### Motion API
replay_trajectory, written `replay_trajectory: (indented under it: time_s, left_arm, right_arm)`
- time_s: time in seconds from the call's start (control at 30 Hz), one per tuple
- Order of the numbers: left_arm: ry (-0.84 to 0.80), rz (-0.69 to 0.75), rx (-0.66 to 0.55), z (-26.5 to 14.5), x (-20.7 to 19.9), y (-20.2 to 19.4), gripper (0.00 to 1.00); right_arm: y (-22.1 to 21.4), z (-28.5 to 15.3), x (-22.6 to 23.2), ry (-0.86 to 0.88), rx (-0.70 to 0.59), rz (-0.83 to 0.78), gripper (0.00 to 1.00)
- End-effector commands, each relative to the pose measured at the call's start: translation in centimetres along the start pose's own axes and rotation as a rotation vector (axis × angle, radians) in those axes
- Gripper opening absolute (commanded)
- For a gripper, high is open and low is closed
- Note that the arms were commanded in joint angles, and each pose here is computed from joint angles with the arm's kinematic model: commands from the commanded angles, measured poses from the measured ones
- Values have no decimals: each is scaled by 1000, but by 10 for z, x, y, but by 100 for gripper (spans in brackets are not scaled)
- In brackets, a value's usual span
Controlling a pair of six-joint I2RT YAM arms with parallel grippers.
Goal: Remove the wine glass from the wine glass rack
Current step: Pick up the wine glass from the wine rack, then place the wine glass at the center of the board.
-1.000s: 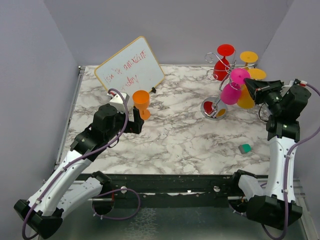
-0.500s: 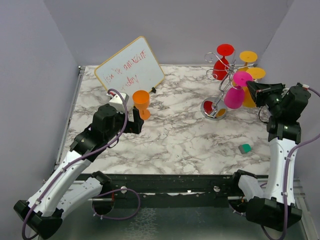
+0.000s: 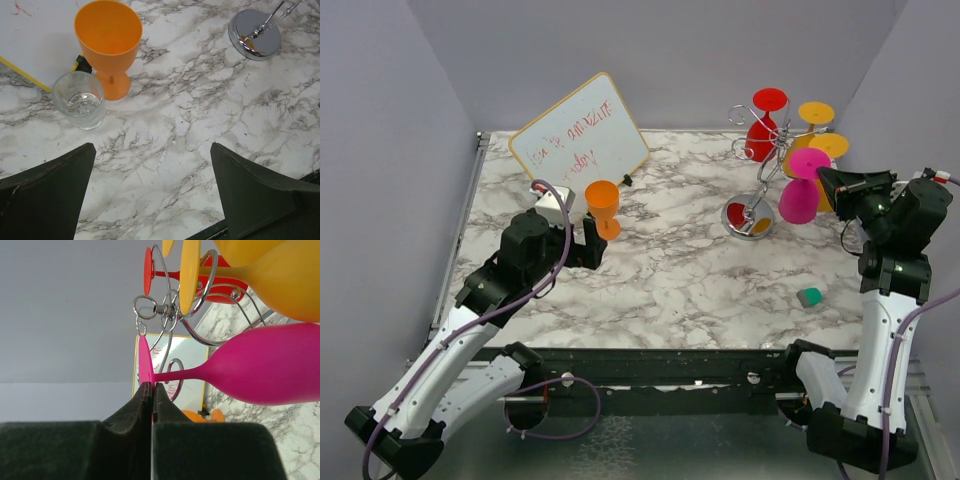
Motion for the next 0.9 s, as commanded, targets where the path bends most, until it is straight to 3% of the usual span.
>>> replay_trajectory:
  time_s: [0.0, 0.23, 0.4, 0.53, 0.63, 0.87]
  left_arm:
    - [-36, -4, -11, -4, -4, 0, 99]
    - [-74, -10, -12, -9, -8, -3, 99]
    - [-106, -17, -16, -17, -11, -5, 99]
    - [-127, -8, -8, -22, -14, -2, 99]
    - [-138, -10, -28, -28, -17, 8, 99]
    - [-223, -52, -44, -38, -32, 21, 99]
  right_arm:
    - [-8, -17, 5, -1, 13, -32, 0]
    - [-17, -39, 9, 22, 15, -63, 0]
    - [-30, -55, 22, 113, 65, -175, 1]
    - [-62, -74, 48, 334, 232, -368, 1]
    - [-81, -87, 49, 390, 379, -463, 0]
    - [-105, -98, 47, 516, 589, -525, 1]
Point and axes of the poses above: each gripper's point midway between its finger pads, its own z axis out along the fingers, its own x axis along the line the jaws close on, y = z × x, the point moved 4 cm from there along -z, back along the fingers, and after that the axes turned 3 degrees about z, right-handed, at the moved point
